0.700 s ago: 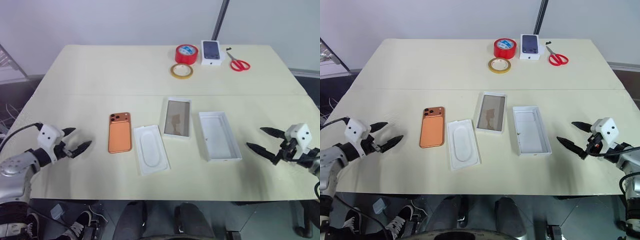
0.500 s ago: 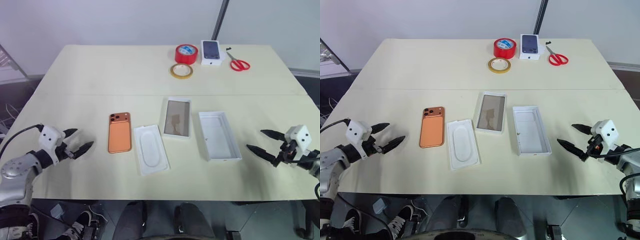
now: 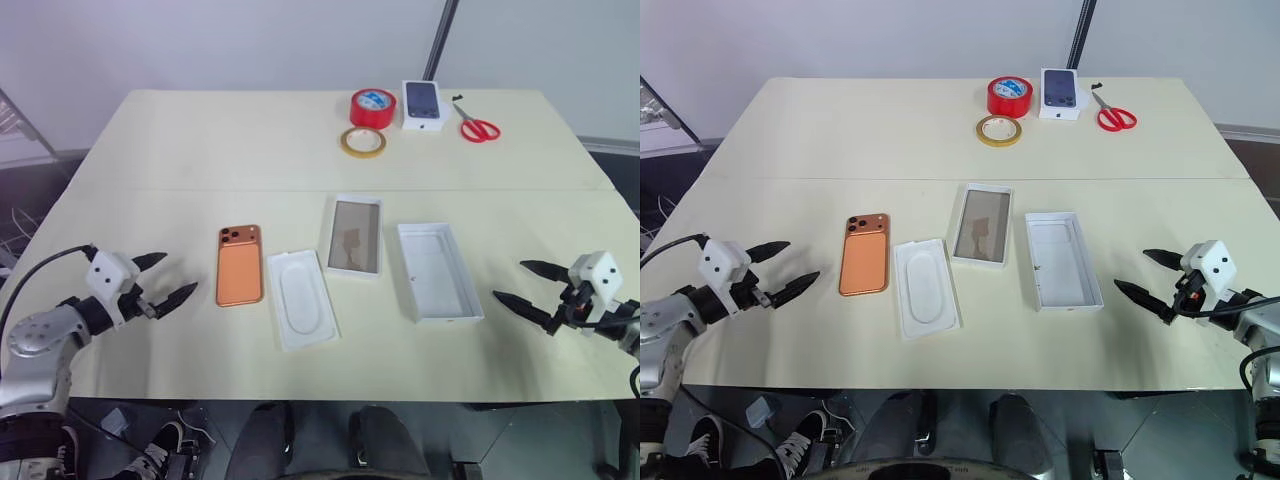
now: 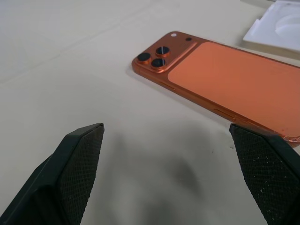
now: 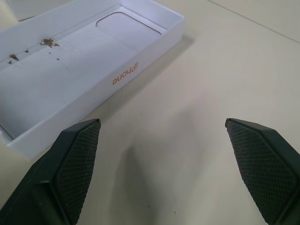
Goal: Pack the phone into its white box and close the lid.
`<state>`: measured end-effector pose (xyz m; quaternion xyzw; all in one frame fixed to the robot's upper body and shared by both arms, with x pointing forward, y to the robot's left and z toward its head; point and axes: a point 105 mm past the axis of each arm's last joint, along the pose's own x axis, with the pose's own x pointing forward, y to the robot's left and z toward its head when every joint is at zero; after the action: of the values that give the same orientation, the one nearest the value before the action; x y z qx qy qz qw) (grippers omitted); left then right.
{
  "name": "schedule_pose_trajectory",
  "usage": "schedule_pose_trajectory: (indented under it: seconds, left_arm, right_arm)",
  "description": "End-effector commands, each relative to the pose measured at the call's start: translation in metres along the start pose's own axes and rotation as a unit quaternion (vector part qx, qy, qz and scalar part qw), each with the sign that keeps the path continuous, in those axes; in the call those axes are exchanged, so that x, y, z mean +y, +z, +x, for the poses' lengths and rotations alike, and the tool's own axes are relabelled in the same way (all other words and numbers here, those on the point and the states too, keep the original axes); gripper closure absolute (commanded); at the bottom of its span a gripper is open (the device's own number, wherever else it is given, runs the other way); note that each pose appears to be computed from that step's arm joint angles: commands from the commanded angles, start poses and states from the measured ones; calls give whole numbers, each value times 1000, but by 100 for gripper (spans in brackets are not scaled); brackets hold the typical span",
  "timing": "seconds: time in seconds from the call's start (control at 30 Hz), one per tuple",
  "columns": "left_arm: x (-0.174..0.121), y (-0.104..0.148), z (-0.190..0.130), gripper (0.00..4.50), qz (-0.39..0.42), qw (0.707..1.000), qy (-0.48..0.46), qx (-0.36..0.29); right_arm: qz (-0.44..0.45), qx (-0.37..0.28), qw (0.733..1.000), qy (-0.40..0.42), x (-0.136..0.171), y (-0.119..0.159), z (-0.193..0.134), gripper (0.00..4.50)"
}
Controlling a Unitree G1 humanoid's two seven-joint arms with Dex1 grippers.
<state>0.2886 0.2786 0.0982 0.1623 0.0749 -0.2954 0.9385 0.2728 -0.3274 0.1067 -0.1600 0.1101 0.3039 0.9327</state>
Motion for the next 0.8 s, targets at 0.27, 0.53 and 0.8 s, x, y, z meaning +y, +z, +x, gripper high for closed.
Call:
schedule_pose_trajectory:
  seconds: [0.27, 0.53, 0.8]
  left_arm:
    - [-37, 19, 15, 0, -60, 997, -32, 45]
    - [-98, 45, 22, 0, -276, 940, -187, 80]
    - [-137, 52, 26, 0, -416, 862, -272, 97]
  right_arm:
    - [-47, -69, 992, 89, 34, 62, 30, 5]
    - [-61, -87, 976, 191, 83, 85, 52, 5]
    - [-65, -98, 972, 205, 93, 91, 73, 5]
